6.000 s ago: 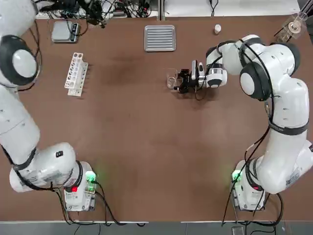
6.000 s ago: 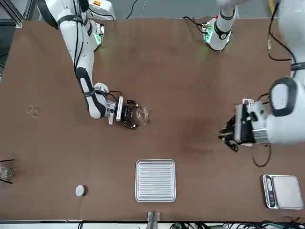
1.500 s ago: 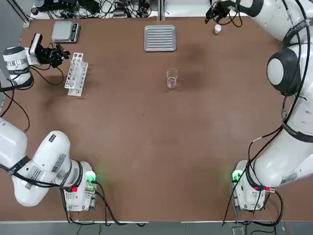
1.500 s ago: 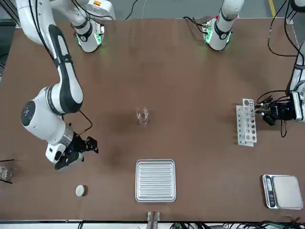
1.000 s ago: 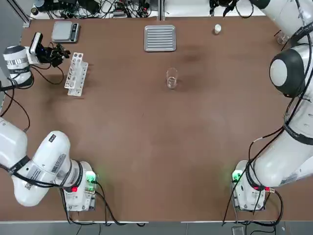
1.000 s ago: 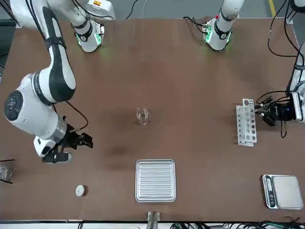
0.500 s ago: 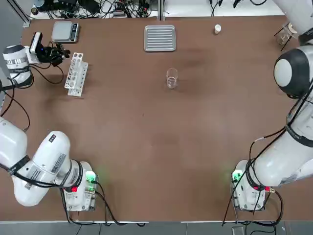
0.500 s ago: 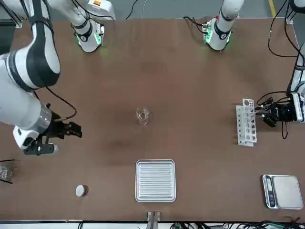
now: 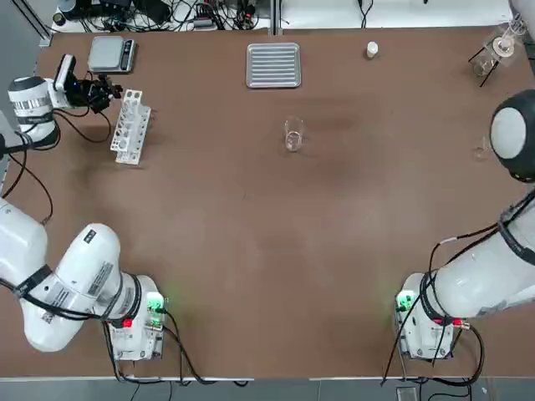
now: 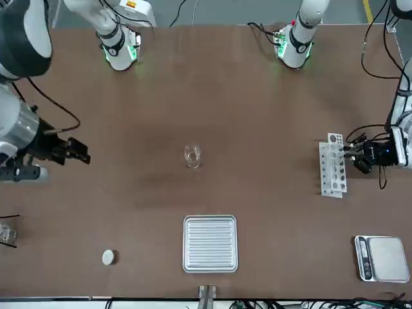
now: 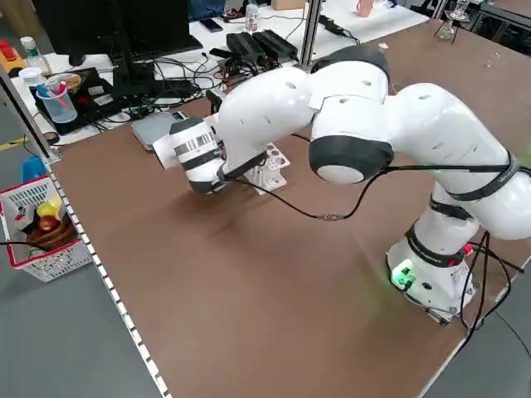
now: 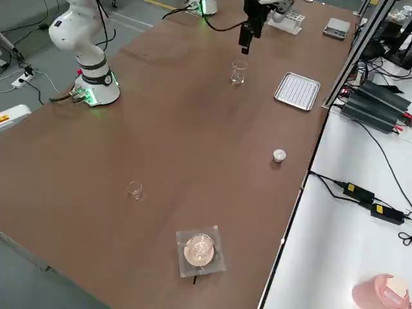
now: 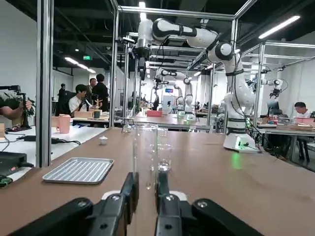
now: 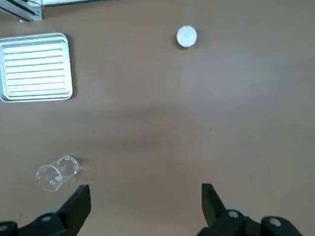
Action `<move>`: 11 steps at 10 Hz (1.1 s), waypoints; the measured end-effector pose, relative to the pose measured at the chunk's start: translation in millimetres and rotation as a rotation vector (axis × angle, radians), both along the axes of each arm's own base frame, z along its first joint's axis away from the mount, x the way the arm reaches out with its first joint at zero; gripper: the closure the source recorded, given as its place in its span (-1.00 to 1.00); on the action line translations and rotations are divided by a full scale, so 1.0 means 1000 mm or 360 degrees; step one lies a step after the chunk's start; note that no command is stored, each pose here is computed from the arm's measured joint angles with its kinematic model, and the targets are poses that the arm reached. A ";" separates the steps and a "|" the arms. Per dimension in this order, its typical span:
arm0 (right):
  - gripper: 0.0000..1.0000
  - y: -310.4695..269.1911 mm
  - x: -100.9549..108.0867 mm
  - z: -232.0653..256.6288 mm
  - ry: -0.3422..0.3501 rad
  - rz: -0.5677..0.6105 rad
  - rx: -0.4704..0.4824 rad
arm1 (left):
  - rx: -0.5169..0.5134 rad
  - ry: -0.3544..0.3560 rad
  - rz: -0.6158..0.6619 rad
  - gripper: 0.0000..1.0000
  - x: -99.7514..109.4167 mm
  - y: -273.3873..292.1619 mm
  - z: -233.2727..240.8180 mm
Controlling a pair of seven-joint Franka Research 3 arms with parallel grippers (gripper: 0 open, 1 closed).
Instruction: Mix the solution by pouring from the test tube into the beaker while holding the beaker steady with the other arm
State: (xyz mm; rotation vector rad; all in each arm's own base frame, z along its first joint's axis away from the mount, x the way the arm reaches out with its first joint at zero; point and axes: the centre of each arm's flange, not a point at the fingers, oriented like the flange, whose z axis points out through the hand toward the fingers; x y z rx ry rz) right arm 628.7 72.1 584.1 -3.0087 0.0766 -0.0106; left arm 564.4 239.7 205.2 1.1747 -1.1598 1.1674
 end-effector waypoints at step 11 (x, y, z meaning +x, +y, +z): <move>-0.99 -0.082 -0.096 0.072 0.0059 -0.0121 -0.0111 | 0.0029 -0.0189 0.0006 0.57 -0.008 0.001 -0.038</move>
